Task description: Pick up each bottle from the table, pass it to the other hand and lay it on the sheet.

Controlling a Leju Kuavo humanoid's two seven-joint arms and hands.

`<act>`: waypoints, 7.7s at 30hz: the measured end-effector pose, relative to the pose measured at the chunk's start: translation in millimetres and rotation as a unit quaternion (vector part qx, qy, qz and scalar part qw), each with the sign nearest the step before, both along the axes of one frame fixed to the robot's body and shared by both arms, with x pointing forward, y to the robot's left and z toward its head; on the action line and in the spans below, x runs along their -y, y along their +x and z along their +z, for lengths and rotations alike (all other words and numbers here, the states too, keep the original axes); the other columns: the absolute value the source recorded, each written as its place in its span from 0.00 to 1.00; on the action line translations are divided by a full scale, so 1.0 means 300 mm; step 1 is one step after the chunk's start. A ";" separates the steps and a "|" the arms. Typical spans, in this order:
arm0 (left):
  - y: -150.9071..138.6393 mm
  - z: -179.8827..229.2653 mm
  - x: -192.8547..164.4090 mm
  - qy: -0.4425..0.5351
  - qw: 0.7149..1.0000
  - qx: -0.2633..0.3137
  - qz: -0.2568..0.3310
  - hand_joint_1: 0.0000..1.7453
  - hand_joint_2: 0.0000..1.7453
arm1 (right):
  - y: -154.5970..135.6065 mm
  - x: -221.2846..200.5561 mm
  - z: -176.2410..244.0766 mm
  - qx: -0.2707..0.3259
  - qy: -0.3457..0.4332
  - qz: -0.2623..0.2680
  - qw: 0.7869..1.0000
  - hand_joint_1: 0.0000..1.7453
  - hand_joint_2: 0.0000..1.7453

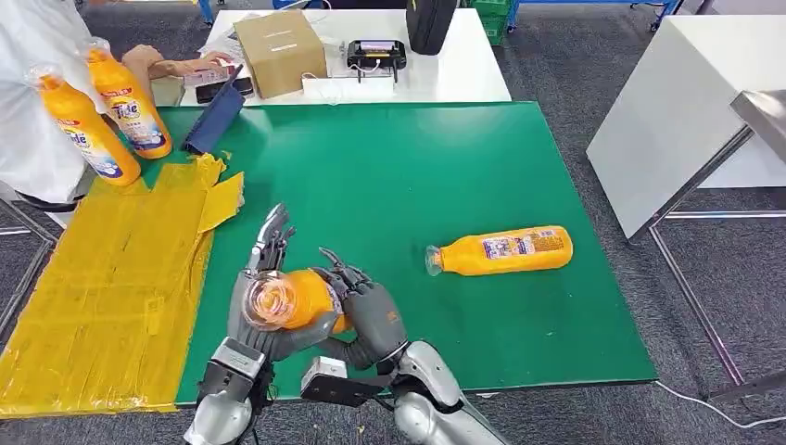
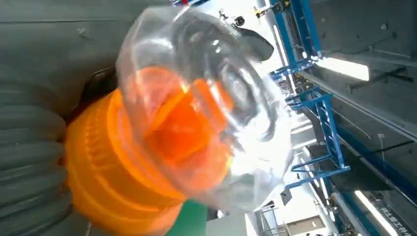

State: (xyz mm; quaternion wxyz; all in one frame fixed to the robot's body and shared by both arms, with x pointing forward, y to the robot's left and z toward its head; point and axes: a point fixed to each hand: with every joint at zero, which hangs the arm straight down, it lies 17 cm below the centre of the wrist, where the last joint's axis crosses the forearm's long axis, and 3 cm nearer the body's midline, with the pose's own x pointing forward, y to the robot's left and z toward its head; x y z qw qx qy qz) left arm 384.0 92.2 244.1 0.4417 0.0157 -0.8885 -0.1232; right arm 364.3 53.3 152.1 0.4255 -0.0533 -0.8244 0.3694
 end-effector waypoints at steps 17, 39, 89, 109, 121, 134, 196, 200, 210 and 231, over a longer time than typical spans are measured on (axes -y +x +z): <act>-0.008 -0.051 0.015 -0.028 0.998 -0.036 -0.036 1.00 1.00 | -0.020 0.041 0.070 0.040 0.031 -0.027 0.998 1.00 1.00; 0.043 0.050 -0.170 0.005 0.997 0.029 0.078 1.00 1.00 | -0.027 0.231 0.211 0.091 0.097 -0.103 0.986 0.00 1.00; 0.535 -0.642 -0.769 0.579 0.715 -0.202 0.336 0.00 1.00 | 0.031 0.698 0.475 0.194 0.068 -0.262 0.943 0.00 1.00; 0.267 -0.247 -0.444 0.165 0.956 -0.098 0.220 0.00 1.00 | 0.335 0.973 0.018 0.065 -0.295 -0.328 0.895 0.00 1.00; 0.175 -0.068 -0.304 0.071 0.990 -0.043 0.111 0.00 1.00 | 0.566 1.257 -0.147 -0.011 -0.415 -0.329 0.848 0.00 1.00; 0.155 -0.030 -0.214 0.046 0.996 -0.029 0.064 0.00 1.00 | 0.605 1.304 -0.360 -0.075 -0.484 -0.276 0.827 0.00 1.00; 0.077 -0.182 -0.092 0.062 0.994 -0.093 0.021 0.00 1.00 | 0.238 0.812 0.189 0.033 0.139 -0.295 0.945 1.00 1.00; 0.073 -0.178 -0.093 0.060 0.994 -0.092 0.021 0.00 1.00 | 0.218 0.811 0.225 0.041 0.157 -0.292 0.942 1.00 1.00; 0.075 -0.168 -0.080 0.037 0.994 -0.100 0.002 0.00 1.00 | 0.199 0.599 0.205 -0.018 0.194 -0.188 0.963 1.00 1.00; 0.074 -0.090 -0.037 -0.042 0.991 -0.097 -0.081 0.00 1.00 | 0.070 0.013 0.100 -0.106 0.153 0.033 0.982 1.00 1.00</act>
